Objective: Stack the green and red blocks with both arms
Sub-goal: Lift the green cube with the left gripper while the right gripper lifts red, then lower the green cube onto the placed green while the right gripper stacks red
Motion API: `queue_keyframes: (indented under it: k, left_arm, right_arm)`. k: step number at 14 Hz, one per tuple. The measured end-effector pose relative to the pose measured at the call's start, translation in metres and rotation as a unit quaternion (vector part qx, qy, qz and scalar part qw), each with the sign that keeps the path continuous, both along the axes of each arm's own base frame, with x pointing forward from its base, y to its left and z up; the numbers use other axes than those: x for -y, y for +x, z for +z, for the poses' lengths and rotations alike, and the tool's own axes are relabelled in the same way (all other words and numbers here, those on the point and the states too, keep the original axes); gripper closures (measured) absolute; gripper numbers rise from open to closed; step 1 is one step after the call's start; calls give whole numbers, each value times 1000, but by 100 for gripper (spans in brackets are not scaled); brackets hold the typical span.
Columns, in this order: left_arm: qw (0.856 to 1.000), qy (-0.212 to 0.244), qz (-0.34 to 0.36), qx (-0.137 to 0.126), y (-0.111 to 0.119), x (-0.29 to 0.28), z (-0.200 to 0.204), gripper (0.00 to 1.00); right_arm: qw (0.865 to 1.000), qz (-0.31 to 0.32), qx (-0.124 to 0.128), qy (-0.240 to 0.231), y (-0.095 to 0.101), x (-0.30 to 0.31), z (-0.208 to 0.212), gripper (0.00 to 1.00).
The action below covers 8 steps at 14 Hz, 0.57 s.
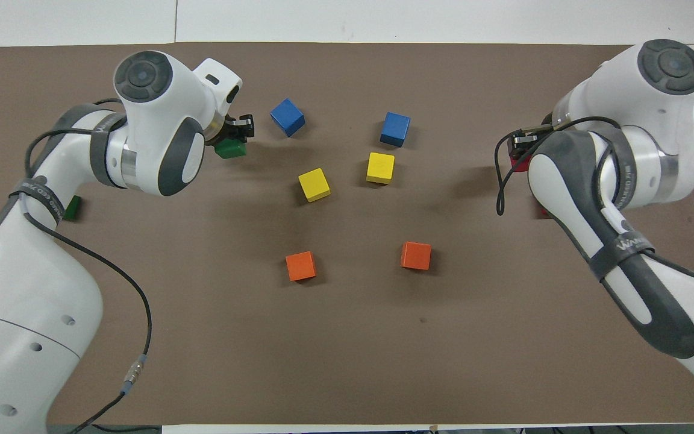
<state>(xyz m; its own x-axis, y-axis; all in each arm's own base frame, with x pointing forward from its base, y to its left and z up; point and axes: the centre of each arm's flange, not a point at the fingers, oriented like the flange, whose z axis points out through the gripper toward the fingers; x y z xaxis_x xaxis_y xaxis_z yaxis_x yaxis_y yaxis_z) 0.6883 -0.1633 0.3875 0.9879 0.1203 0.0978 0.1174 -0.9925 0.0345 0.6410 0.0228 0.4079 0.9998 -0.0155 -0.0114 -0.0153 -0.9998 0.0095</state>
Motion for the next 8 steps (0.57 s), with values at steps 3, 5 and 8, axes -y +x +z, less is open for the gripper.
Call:
queue_keyframes:
  k: [3,5,8]
  left_arm:
    - [999,15,-48,-11,-2,-94,37,45]
    - [995,24,-100,-19,-11,-155,43,45]
    - [983,30,-176,-34,-27,-235,33,45]
  right_arm:
    - [1000,-15,-21,0,-14,45,-22,45]
    - [1000,-11,-15,1,-18,74,-28,45]
    - [1000,-11,-11,2,-23,85,-34,45]
